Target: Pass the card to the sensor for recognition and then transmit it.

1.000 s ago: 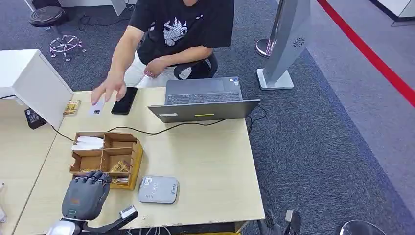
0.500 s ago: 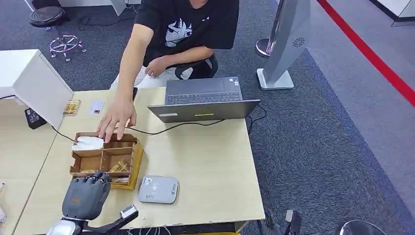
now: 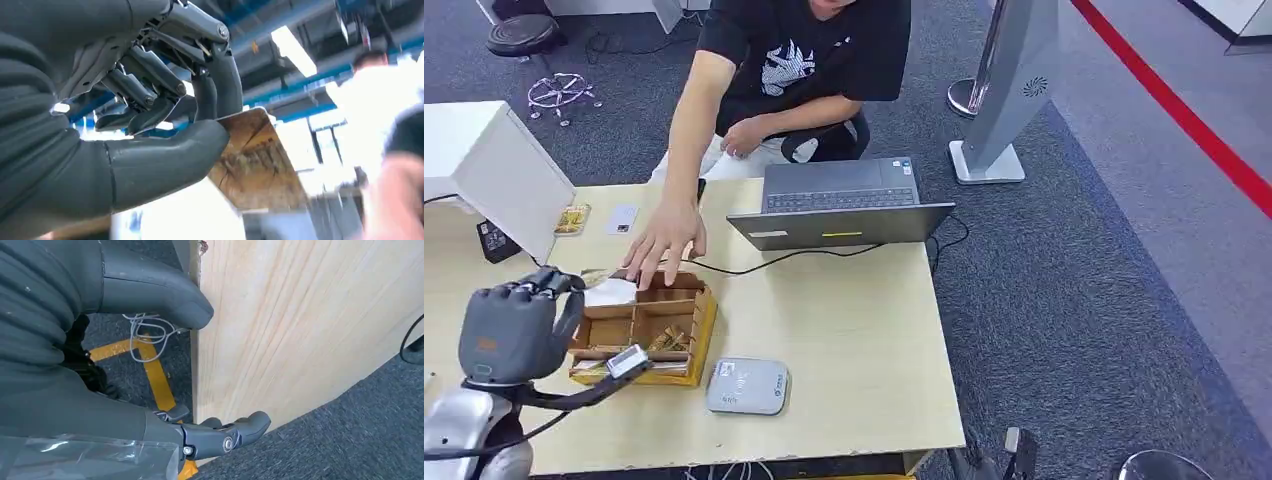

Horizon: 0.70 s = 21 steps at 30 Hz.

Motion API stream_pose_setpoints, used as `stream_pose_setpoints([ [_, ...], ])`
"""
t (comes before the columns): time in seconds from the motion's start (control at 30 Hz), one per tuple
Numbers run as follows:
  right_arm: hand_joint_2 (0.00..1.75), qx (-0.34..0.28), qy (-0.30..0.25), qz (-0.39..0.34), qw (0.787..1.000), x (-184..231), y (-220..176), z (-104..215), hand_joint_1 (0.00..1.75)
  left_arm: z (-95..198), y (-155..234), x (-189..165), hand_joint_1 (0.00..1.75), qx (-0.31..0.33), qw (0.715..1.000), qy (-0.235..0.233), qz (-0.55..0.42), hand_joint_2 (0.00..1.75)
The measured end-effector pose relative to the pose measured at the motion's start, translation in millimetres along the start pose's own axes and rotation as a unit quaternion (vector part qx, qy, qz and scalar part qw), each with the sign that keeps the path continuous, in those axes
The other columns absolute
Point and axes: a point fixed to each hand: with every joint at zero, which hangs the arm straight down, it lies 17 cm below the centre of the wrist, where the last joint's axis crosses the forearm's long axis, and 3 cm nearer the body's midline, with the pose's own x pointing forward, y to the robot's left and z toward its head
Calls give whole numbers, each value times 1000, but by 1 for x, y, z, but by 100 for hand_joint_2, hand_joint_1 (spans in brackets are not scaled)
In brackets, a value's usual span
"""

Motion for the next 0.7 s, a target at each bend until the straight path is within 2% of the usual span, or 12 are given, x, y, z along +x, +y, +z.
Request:
stream_pose_setpoints([
  [0.13,175,1,0,0,1000,0,1,0,0,-25,33,-13,175,38,999,-7,-24,175],
  [0.33,175,2,1,1,1000,-1,2,0,0,-42,54,-20,175,61,997,-13,-41,175],
  [0.47,175,4,2,3,1000,-2,3,0,0,-51,58,-30,175,55,998,-1,-40,175],
  [0.7,175,12,7,10,1000,-3,8,-1,0,-81,59,-72,175,28,998,33,-43,175],
])
